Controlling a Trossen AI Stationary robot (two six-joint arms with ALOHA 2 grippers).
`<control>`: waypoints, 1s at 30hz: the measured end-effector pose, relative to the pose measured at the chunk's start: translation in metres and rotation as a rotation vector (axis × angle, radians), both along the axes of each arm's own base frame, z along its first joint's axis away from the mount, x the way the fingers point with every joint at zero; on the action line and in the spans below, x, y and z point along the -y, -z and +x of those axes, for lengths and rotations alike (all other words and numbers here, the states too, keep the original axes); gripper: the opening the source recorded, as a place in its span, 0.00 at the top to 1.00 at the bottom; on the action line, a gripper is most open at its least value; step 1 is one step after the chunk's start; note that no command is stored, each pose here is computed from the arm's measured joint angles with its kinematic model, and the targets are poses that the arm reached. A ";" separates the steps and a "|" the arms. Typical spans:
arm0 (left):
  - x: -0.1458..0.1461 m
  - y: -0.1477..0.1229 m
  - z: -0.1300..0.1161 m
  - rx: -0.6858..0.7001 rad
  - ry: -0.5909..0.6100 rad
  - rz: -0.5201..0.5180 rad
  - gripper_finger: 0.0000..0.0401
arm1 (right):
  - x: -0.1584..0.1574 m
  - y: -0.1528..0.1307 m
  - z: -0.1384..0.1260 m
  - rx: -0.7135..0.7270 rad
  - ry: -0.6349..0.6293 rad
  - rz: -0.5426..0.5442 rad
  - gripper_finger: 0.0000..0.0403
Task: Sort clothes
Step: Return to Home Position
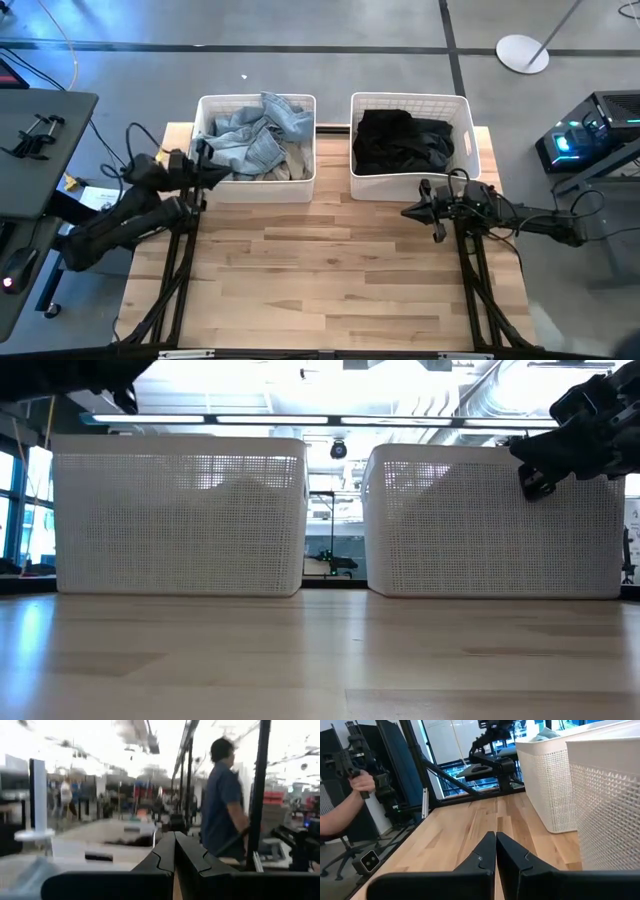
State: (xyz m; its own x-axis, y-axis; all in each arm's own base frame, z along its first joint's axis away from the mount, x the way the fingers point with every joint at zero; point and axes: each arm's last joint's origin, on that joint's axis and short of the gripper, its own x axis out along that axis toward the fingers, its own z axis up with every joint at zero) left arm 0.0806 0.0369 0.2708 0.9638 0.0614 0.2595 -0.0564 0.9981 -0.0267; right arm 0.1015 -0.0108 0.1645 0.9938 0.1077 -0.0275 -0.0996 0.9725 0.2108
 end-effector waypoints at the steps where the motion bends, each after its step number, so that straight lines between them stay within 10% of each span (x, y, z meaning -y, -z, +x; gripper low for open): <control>1: 0.001 -0.001 0.000 -0.020 0.005 -0.014 1.00 | 0.000 0.000 0.000 -0.001 -0.001 0.001 1.00; 10: 0.020 0.016 0.010 -0.195 -0.049 -0.044 1.00 | 0.000 0.000 0.000 0.000 0.001 0.000 1.00; 30: 0.047 0.065 0.024 -0.069 0.086 0.059 1.00 | 0.000 0.000 0.000 0.002 0.001 -0.007 1.00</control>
State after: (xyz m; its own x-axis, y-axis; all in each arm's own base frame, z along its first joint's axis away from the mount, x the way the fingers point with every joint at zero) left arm 0.1046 -0.0098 0.2056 0.9806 -0.0357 0.1927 0.0299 0.9990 0.0328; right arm 0.1015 -0.0109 0.1647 0.9940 0.1067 -0.0260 -0.0992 0.9740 0.2038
